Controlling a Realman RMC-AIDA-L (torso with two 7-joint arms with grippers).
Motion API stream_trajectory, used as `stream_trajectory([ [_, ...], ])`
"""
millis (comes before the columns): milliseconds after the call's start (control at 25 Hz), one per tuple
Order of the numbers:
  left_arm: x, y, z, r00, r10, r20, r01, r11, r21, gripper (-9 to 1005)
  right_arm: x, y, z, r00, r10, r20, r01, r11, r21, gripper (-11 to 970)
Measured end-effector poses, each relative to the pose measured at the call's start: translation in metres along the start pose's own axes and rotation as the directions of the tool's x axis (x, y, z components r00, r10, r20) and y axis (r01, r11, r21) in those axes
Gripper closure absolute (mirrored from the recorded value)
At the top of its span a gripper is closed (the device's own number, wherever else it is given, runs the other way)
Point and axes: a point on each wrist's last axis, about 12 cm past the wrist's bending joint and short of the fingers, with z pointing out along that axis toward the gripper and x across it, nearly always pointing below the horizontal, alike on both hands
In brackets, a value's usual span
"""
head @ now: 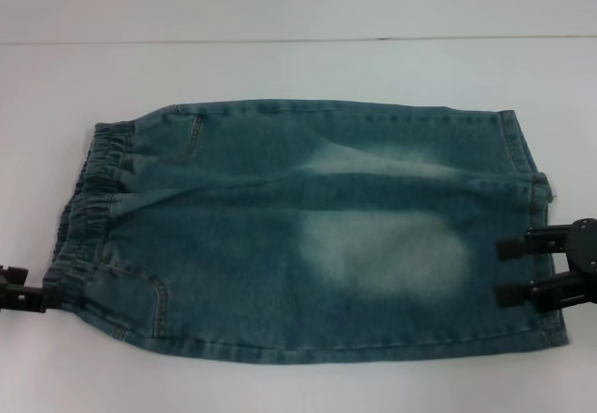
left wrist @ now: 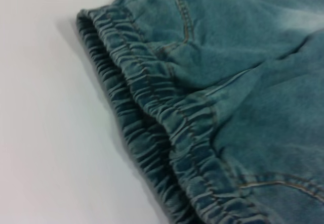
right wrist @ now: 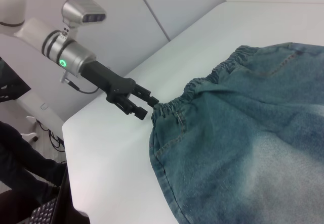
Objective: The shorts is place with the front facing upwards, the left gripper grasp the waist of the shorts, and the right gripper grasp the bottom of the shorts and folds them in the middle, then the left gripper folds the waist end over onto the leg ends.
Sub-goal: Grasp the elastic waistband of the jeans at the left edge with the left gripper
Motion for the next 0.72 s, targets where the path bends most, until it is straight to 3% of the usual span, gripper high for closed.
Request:
stream_trajectory([
  [600,-0.008,-0.011,0.015,0.998,0.053,-0.036,-0.051,0.997,0.058,168,0.0,-0.001,0.001,1.0,0.0,0.002,0.0,1.0,0.007,0],
  [720,-0.008,-0.013,0.016,0.998,0.056,-0.037,-0.053,0.996,0.068,277,0.0,-0.001,0.001,1.0,0.0,0.003,0.0,1.0,0.006,1],
])
